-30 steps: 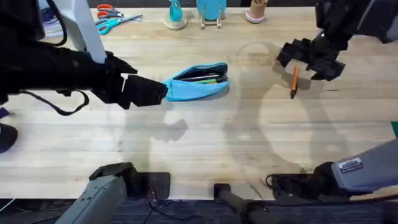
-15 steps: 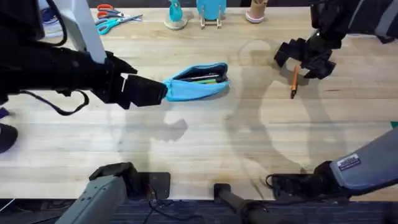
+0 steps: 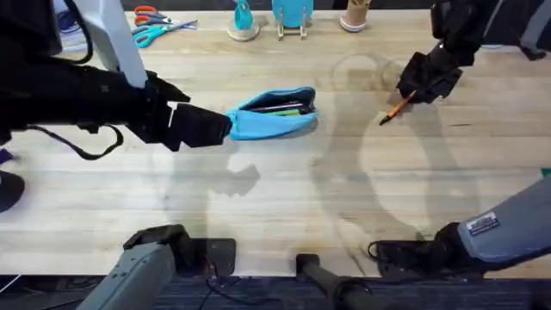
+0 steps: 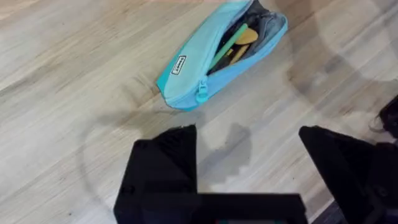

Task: Unzip the bag, pick up the pens from the table one at a time and place them inside, then zip the bag closed.

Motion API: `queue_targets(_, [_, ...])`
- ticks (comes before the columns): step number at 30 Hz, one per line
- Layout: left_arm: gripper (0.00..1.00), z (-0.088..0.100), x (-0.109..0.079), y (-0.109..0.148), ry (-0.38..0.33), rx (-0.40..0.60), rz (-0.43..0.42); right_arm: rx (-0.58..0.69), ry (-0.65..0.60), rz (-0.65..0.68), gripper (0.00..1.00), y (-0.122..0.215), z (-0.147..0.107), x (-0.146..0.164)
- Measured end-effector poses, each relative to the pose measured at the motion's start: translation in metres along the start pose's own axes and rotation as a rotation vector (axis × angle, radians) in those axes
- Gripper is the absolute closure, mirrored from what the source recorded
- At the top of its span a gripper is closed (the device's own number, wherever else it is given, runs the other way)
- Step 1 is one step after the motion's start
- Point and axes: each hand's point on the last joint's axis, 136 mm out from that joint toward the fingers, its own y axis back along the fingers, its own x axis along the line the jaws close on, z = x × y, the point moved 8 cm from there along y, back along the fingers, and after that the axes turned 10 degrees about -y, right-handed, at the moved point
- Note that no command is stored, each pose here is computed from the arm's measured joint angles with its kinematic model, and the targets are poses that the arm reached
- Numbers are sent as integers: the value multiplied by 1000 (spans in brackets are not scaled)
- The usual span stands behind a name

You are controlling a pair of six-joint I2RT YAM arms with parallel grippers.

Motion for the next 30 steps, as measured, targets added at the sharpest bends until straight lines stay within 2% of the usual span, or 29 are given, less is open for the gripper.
queue_targets(6, [5,0,0,0,0,0,0,4,10,-3,967,0,0,0])
queue_targets(14, [4,0,0,0,0,0,0,61,101,9,969,11,-12,-7])
queue_targets(17, [4,0,0,0,0,0,0,37,121,53,969,29,-12,-6])
queue_targets(24, [5,0,0,0,0,0,0,-66,129,246,971,94,-10,-3])
queue_targets(30, [5,0,0,0,0,0,0,-78,187,342,970,117,-24,10])
